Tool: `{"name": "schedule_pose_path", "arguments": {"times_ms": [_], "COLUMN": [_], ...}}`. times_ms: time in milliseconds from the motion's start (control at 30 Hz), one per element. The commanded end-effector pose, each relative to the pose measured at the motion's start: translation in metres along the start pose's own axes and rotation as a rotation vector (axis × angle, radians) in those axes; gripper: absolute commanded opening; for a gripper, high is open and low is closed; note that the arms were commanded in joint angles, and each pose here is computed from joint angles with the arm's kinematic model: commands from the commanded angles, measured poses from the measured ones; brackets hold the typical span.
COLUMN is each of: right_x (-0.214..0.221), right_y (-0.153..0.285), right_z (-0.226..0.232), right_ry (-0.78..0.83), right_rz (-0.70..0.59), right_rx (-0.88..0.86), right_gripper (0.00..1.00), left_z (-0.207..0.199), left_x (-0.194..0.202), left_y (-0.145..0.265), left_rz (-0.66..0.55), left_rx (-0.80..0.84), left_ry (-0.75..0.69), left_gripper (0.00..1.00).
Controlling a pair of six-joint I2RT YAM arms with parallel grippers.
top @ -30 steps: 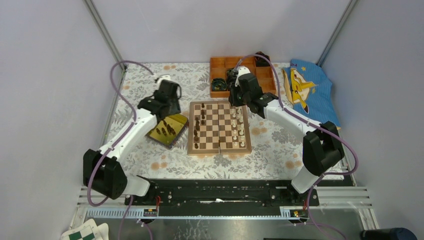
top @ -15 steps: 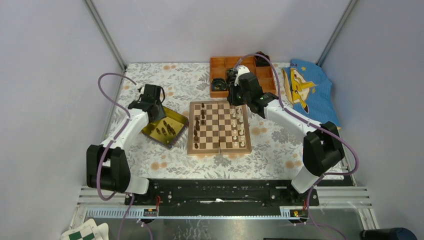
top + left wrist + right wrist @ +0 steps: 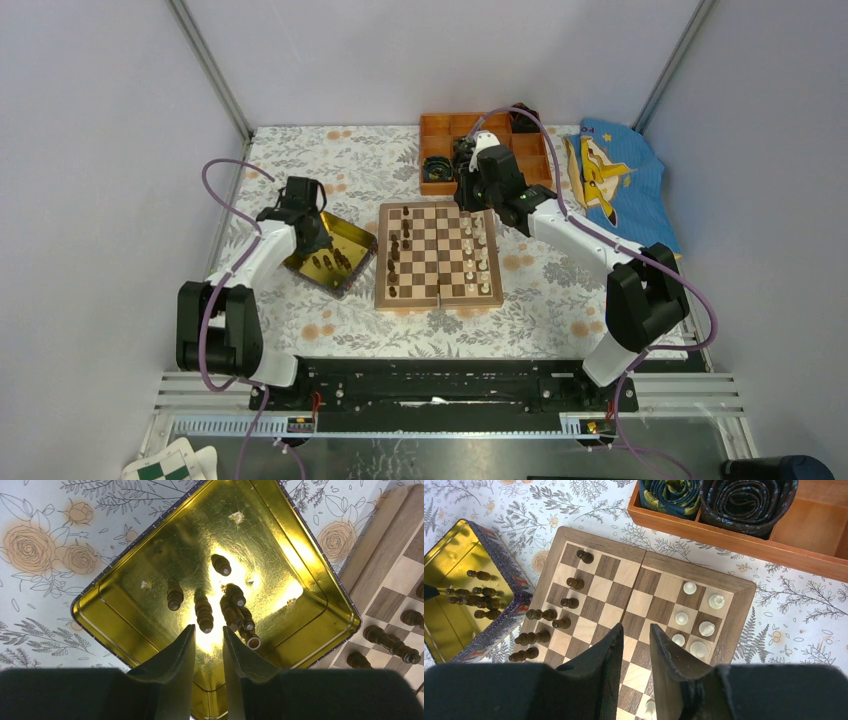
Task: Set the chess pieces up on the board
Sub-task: Pick up the chess piece from the storage box.
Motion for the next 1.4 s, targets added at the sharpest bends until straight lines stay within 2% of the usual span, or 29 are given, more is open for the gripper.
{"name": "schedule_pose_path", "arguments": {"times_ms": [0,1200,1367], "right_x": [-0.018,-0.013,-0.012], "right_y": [0.008,0.005,0.005], "right_z": [0.004,0.003,0.006], "right_ry": [-0.013,-0.015,-0.016], "right_rz": [-0.066,-0.057,-0.051], "right_rx": [-0.025,-0.024,-0.043], "right_gripper": [0.33,0.32,0.32], "left_z": [-0.004,0.0,0.0], "left_x": [0.002,0.015,0.015], "left_y": [-0.009,-0.028,-0.028], "left_rz": [0.006,0.058,0.059], "left_rx": [0.041,0.021,0.021], "left_ry": [0.008,-0.015,-0.015], "left_gripper": [0.32,0.31,0.25]}}
Point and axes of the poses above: each gripper's point midway between its finger pads, its own y axis back along the fingers, its own z axis along the line the jaws close on, x = y × z, the point moved 3 cm from there along y, back along the fingers
